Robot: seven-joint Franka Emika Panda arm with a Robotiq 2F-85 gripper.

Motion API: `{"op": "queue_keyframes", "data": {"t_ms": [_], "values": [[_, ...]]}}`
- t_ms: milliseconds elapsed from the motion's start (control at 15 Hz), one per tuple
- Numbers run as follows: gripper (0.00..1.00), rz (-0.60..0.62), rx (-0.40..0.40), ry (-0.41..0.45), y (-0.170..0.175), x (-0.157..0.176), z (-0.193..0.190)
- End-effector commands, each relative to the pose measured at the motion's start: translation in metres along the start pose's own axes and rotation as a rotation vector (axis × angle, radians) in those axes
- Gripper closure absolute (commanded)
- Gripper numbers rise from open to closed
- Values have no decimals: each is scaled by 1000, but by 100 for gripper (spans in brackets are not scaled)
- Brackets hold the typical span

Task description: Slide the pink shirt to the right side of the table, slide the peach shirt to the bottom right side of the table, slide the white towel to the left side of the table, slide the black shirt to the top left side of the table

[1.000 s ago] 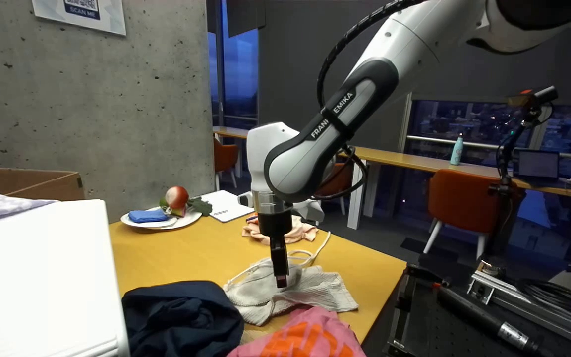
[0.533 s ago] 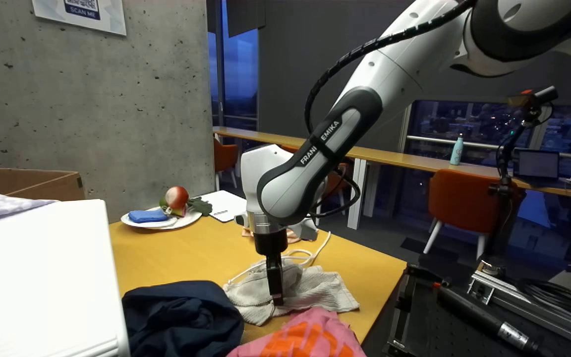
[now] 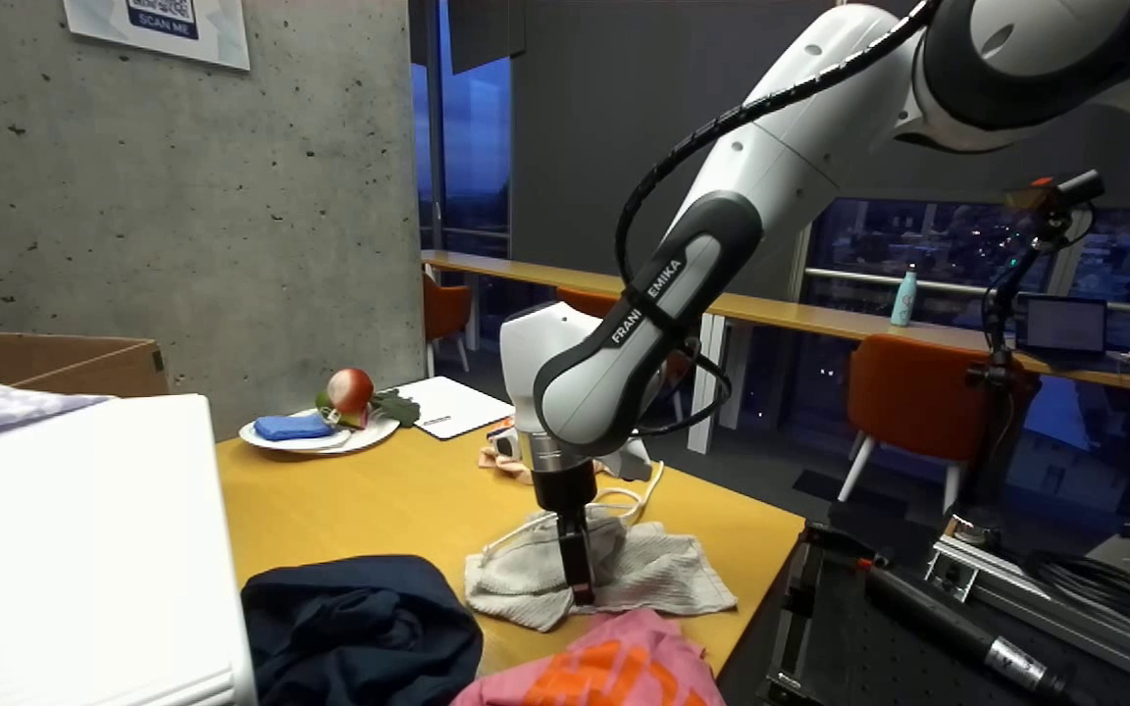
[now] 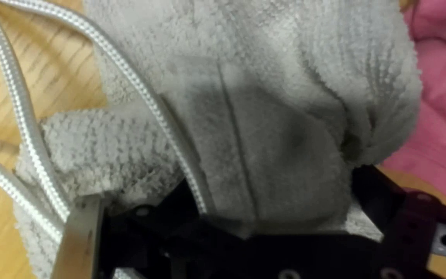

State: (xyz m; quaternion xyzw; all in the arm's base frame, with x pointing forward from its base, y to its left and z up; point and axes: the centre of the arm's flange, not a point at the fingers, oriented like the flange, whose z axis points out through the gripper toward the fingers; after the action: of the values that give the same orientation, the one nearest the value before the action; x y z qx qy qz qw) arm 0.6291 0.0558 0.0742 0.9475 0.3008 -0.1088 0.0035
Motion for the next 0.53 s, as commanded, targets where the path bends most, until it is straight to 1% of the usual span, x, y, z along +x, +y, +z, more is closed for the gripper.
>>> {"op": "queue_keyframes", "data": {"t_ms": [0, 200, 467], "values": [[0, 20, -36, -38, -1, -44, 0], [0, 46, -66, -79, 11, -77, -2], [0, 105, -126, -106, 34, -102, 5]]}}
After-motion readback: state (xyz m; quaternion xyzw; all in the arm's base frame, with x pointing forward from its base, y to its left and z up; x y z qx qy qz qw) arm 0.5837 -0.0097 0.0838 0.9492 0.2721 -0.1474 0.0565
